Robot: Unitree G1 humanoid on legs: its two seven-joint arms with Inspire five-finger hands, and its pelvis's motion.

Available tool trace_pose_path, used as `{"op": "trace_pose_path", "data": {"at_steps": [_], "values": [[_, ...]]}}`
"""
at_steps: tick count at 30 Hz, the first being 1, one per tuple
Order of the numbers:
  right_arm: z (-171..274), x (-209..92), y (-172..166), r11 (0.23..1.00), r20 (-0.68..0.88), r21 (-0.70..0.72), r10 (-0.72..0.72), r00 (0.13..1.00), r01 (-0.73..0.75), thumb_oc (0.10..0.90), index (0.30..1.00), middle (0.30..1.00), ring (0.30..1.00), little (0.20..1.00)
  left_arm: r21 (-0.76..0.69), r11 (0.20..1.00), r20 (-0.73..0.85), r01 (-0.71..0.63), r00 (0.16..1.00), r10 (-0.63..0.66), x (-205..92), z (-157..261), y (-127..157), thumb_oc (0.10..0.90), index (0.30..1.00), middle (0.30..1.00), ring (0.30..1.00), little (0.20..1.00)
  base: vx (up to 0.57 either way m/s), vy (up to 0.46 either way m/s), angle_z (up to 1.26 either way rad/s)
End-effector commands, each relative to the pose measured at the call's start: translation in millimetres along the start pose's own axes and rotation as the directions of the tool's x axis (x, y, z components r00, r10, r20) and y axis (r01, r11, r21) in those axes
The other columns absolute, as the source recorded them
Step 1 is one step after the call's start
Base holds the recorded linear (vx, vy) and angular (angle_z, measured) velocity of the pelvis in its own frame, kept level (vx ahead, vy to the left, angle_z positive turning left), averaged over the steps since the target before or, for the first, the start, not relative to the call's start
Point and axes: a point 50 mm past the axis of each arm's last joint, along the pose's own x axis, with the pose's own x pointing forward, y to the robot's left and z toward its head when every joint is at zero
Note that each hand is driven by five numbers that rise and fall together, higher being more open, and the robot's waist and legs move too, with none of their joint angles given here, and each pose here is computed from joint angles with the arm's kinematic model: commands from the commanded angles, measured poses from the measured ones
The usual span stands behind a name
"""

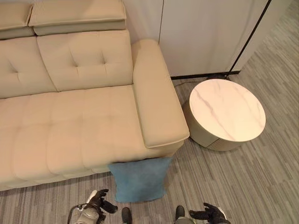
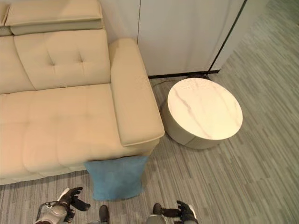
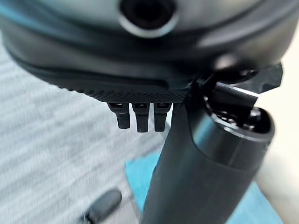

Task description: Pick up all the scattered cushions and arrange them neatly on the sofa.

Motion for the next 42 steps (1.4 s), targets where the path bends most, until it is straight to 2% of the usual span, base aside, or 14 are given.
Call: {"op": "trace_pose_path", "data": {"at_steps": [1, 12, 18, 21, 22, 24, 27, 28, 31, 37, 39, 41, 42], "values": [[5.5, 1.5, -21.6, 0.998, 0.037, -0.046, -0.047, 0.998, 0.049, 0.800, 0.900, 0.900, 0.900, 0.900, -0.058, 0.998, 0.047, 0.020, 0.999, -0.017, 0.1, 9.9, -10.9, 0.800, 0.900, 0.900, 0.900, 0.900, -0.04, 0.016, 0.03], [17.3, 2.5, -25.7, 0.992, 0.094, -0.096, -0.072, 0.993, 0.081, 0.800, 0.900, 0.900, 0.900, 0.900, -0.124, 0.992, 0.067, -0.016, 0.997, 0.024, 0.9, 17.6, -10.6, 0.800, 0.900, 0.900, 0.900, 0.900, -0.03, -0.062, 0.06], [92.8, 3.2, -22.9, 0.989, 0.338, -0.001, -0.140, 0.931, 0.149, 0.800, 0.900, 0.900, 0.900, 0.900, -0.380, 0.916, 0.267, -0.127, 0.933, 0.240, 1.7, 90.9, 16.4, 0.800, 0.900, 0.900, 0.900, 0.900, -0.21, -0.068, 0.18], [129.2, -2.7, -21.9, 0.987, 0.453, 0.043, -0.156, 0.878, 0.153, 0.800, 0.900, 0.900, 0.900, 0.900, -0.448, 0.884, 0.318, -0.136, 0.900, 0.299, -1.5, 111.7, 25.6, 0.800, 0.900, 0.900, 0.900, 0.900, -0.05, -0.010, 0.08], [129.3, -2.7, -21.9, 0.987, 0.453, 0.043, -0.156, 0.878, 0.153, 0.800, 0.900, 0.900, 0.900, 0.900, -0.448, 0.884, 0.318, -0.136, 0.900, 0.299, -1.5, 111.7, 25.6, 0.800, 0.900, 0.900, 0.900, 0.900, -0.07, 0.009, 0.08], [168.6, -13.6, -22.2, 0.981, 0.570, 0.121, -0.192, 0.799, 0.150, 0.800, 0.900, 0.900, 0.900, 0.900, -0.510, 0.848, 0.377, -0.141, 0.850, 0.368, -7.4, 137.6, 36.4, 0.800, 0.900, 0.900, 0.900, 0.900, -0.13, 0.040, 0.12], [193.5, -22.2, -21.8, 0.974, 0.631, 0.178, -0.222, 0.743, 0.140, 0.800, 0.900, 0.900, 0.900, 0.900, -0.547, 0.825, 0.411, -0.138, 0.815, 0.409, -12.1, 155.1, 43.0, 0.800, 0.900, 0.900, 0.900, 0.900, -0.09, 0.041, 0.09], [216.9, -32.1, -23.3, 0.965, 0.685, 0.225, -0.254, 0.683, 0.133, 0.800, 0.900, 0.900, 0.900, 0.900, -0.593, 0.795, 0.437, -0.127, 0.779, 0.450, -17.8, 170.6, 49.4, 0.800, 0.900, 0.900, 0.900, 0.900, -0.09, 0.061, 0.14], [250.4, -47.6, -20.1, 0.959, 0.753, 0.263, -0.274, 0.599, 0.109, 0.800, 0.900, 0.900, 0.900, 0.900, -0.656, 0.749, 0.459, -0.095, 0.737, 0.496, -25.0, 191.7, 57.7, 0.800, 0.900, 0.900, 0.900, 0.900, -0.07, 0.038, 0.08], [288.6, -67.8, -16.9, 0.959, 0.818, 0.275, -0.270, 0.507, 0.067, 0.800, 0.900, 0.900, 0.900, 0.900, -0.650, 0.756, 0.511, -0.081, 0.690, 0.513, -33.0, 215.5, 71.3, 0.800, 0.900, 0.900, 0.900, 0.900, -0.01, 0.014, 0.01], [310.4, -80.6, -20.8, 0.958, 0.848, 0.281, -0.274, 0.454, 0.055, 0.800, 0.900, 0.900, 0.900, 0.900, -0.644, 0.763, 0.549, -0.057, 0.660, 0.513, -39.2, 232.6, 84.0, 0.800, 0.900, 0.900, 0.900, 0.900, -0.01, 0.008, 0.02], [316.4, -84.6, -22.4, 0.958, 0.856, 0.282, -0.275, 0.438, 0.050, 0.800, 0.900, 0.900, 0.900, 0.900, -0.637, 0.769, 0.563, -0.054, 0.649, 0.512, -41.5, 237.5, 89.2, 0.800, 0.900, 0.900, 0.900, 0.900, -0.01, 0.022, 0.04], [329.6, -94.0, -24.0, 0.958, 0.874, 0.284, -0.273, 0.403, 0.033, 0.800, 0.900, 0.900, 0.900, 0.900, -0.619, 0.783, 0.596, -0.057, 0.616, 0.516, -47.7, 248.7, 99.5, 0.800, 0.900, 0.900, 0.900, 0.900, -0.01, 0.032, 0.01]]}}
